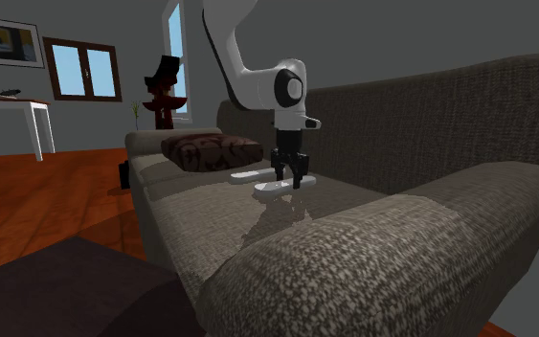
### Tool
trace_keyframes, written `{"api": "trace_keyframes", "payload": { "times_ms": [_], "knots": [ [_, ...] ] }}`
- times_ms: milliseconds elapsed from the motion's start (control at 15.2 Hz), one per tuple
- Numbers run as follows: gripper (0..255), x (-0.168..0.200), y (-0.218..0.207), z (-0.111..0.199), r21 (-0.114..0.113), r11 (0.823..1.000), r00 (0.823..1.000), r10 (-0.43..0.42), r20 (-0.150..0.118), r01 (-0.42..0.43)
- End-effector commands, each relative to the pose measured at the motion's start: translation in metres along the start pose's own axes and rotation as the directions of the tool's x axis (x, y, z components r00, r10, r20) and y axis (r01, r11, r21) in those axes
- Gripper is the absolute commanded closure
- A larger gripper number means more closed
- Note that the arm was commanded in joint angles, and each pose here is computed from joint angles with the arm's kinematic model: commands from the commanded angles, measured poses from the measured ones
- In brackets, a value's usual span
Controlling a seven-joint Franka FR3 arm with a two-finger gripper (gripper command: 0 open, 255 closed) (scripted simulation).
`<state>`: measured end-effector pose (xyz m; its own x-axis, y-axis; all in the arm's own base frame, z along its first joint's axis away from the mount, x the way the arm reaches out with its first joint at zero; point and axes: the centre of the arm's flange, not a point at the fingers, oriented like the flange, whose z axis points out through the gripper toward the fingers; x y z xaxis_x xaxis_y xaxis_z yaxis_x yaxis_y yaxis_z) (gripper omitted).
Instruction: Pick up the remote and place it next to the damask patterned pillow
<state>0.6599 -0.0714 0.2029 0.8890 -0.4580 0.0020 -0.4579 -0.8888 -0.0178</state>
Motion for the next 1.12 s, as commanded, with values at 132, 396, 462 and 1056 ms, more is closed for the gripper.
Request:
{"api": "trace_keyframes", "payload": {
  "times_ms": [132,396,462,1056],
  "knots": [
    [255,0.000,0.000,0.000,0.000,1.000,1.000,0.000,0.000,0.000],
    [255,0.000,0.000,0.000,0.000,1.000,1.000,0.000,0.000,0.000],
    [255,0.000,0.000,0.000,0.000,1.000,1.000,0.000,0.000,0.000],
    [255,0.000,-0.001,-0.047,0.000,1.000,1.000,0.000,0.000,0.000]
  ]
}}
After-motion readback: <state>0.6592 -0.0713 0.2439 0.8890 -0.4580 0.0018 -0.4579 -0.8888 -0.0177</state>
